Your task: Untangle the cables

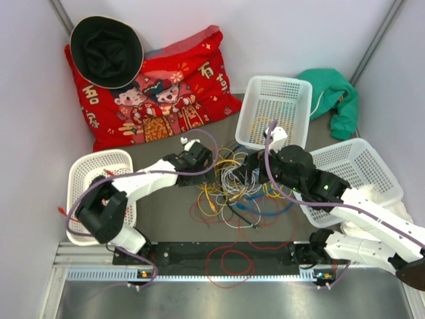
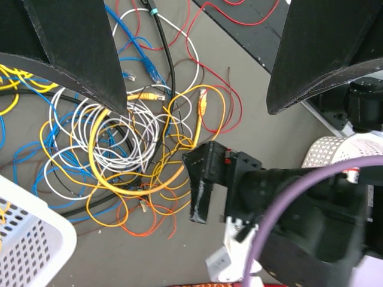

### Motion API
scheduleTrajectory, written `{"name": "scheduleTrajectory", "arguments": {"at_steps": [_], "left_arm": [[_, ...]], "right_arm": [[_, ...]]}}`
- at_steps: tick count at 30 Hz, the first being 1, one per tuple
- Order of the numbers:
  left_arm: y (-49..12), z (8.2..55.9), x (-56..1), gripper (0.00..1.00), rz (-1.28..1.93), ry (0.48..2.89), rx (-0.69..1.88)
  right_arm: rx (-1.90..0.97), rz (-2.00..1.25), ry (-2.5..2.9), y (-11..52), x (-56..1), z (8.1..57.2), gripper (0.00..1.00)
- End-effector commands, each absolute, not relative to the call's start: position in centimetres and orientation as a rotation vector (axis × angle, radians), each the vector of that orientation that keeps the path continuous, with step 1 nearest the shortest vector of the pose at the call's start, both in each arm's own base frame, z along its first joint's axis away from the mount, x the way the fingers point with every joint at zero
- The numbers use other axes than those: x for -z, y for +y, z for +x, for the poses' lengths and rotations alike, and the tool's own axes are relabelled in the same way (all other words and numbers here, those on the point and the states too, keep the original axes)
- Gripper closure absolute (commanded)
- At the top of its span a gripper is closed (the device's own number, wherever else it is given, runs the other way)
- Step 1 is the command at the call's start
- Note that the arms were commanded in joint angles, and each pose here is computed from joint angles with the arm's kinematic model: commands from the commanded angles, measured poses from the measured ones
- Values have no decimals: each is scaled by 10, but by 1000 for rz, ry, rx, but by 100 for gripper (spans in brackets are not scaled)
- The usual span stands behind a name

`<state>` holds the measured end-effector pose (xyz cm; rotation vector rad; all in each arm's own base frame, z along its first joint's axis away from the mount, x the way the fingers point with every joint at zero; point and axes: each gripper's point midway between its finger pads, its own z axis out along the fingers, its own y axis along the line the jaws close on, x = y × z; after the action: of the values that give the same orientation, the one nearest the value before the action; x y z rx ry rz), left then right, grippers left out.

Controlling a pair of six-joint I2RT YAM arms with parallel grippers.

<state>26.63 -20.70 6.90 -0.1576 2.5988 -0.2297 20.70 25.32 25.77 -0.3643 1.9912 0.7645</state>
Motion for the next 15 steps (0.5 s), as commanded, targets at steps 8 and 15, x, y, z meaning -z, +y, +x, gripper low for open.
{"name": "scheduleTrajectory", "arguments": {"at_steps": [8,15], "left_arm": [[-253,314,-55,1,-117,2520,208],[-235,333,-31,1,-168,2500,2]], "right_arm": [[-687,-309,2043,236,-243,208,1],[-644,-303,2055,227,-234,207,1]]}}
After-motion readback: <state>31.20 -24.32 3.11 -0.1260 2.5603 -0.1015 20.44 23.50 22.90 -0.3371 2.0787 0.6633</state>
